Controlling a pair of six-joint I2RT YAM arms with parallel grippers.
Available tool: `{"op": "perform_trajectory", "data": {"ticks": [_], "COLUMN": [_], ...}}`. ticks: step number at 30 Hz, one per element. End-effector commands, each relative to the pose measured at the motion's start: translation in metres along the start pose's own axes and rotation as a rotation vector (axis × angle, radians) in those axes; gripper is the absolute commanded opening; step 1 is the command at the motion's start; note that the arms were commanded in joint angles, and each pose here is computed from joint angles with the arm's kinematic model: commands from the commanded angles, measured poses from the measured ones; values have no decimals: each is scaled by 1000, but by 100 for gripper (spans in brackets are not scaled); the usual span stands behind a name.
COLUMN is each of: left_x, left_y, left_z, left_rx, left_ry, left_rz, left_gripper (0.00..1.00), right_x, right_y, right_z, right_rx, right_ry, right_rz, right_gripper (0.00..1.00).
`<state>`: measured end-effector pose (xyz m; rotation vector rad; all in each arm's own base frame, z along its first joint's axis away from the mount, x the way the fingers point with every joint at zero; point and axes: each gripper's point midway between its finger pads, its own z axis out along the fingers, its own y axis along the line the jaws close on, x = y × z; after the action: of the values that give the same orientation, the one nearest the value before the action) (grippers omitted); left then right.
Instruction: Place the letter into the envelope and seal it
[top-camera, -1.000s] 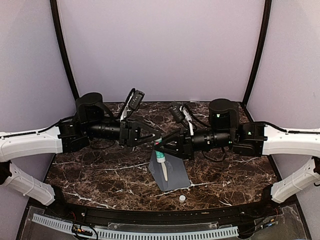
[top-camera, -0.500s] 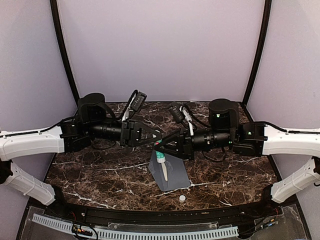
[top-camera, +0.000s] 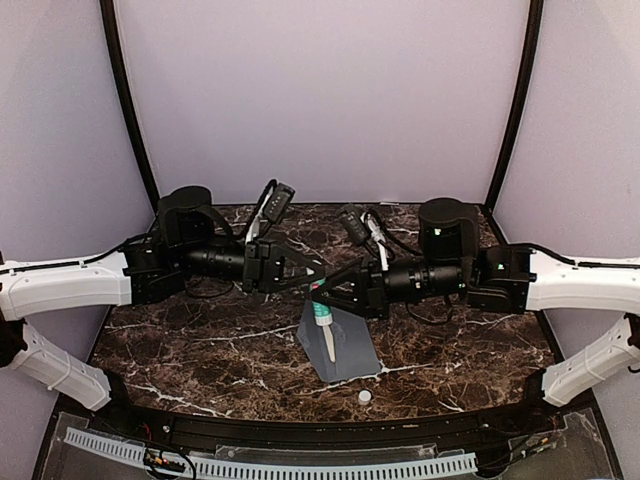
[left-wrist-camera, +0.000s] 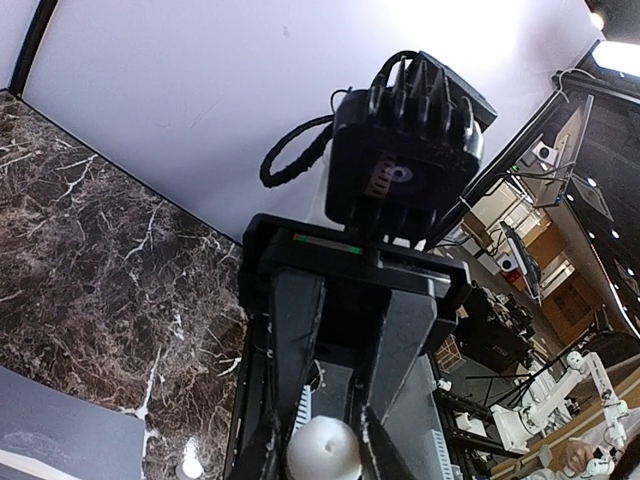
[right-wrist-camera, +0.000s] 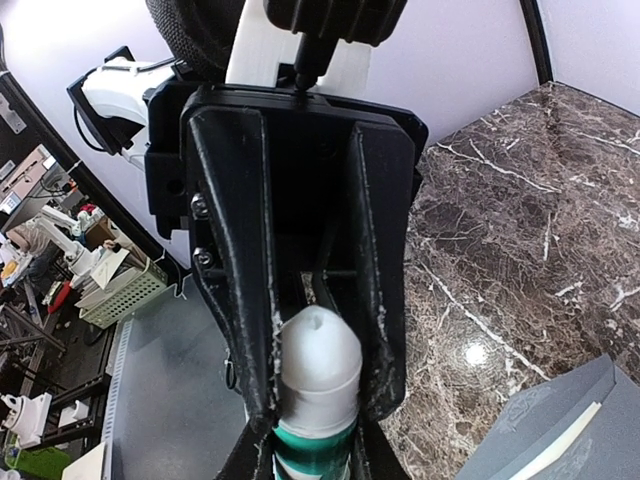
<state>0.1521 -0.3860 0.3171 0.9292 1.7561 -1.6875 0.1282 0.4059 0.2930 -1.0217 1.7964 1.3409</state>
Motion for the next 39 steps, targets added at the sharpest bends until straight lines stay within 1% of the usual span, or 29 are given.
{"op": "perform_trajectory", "data": {"ticks": [1,2,3,4,5,7,11,14,16,19,22,30,33,36,37,39], "left_x": [-19,-24,-29,-35,-42,-56,-82,-94,-101,-105,-106,-106,-104,-103,-101,-101], "left_y": [-17,-19,-17,-20,-17,-17,-21,-23,-20,-19,-16,-17,-17,-15,-13,-11], "left_z": [-4,-5,-8,-11,-14,-20,-35,-47,-55,-61,-65,-61,-59,-58,-57,-56], "left_rx": [24,24,4,0,-27,-60,-87,-101,-134,-153,-166,-137,-132,-132,-131,-131], "left_ry": [-59,-82,-113,-145,-184,-263,-420,-516,-575,-618,-645,-649,-646,-643,-646,-643], "left_rz": [34,44,50,61,67,86,120,140,147,158,167,167,167,163,163,161], "left_gripper": [0,0,0,0,0,0,0,0,0,0,0,0,0,0,0,0], "right_x": [-31,-35,-40,-44,-49,-63,-68,-67,-69,-77,-85,-99,-104,-109,-116,-119], "right_y": [-4,-5,-6,-9,-10,-2,-5,-5,-1,1,4,9,10,11,14,15], "right_z": [-15,-19,-24,-28,-33,-47,-64,-68,-64,-62,-53,-24,-21,-20,-20,-19], "right_rx": [46,54,63,76,75,18,-39,-85,-118,-151,-188,-249,-260,-266,-280,-287], "right_ry": [-153,-187,-229,-278,-328,-467,-642,-723,-738,-779,-783,-736,-734,-737,-743,-743], "right_rz": [-28,-17,-2,22,38,70,194,270,293,324,351,373,371,365,355,353], "right_gripper": [24,31,43,59,67,74,81,83,83,84,82,80,76,68,62,60]}}
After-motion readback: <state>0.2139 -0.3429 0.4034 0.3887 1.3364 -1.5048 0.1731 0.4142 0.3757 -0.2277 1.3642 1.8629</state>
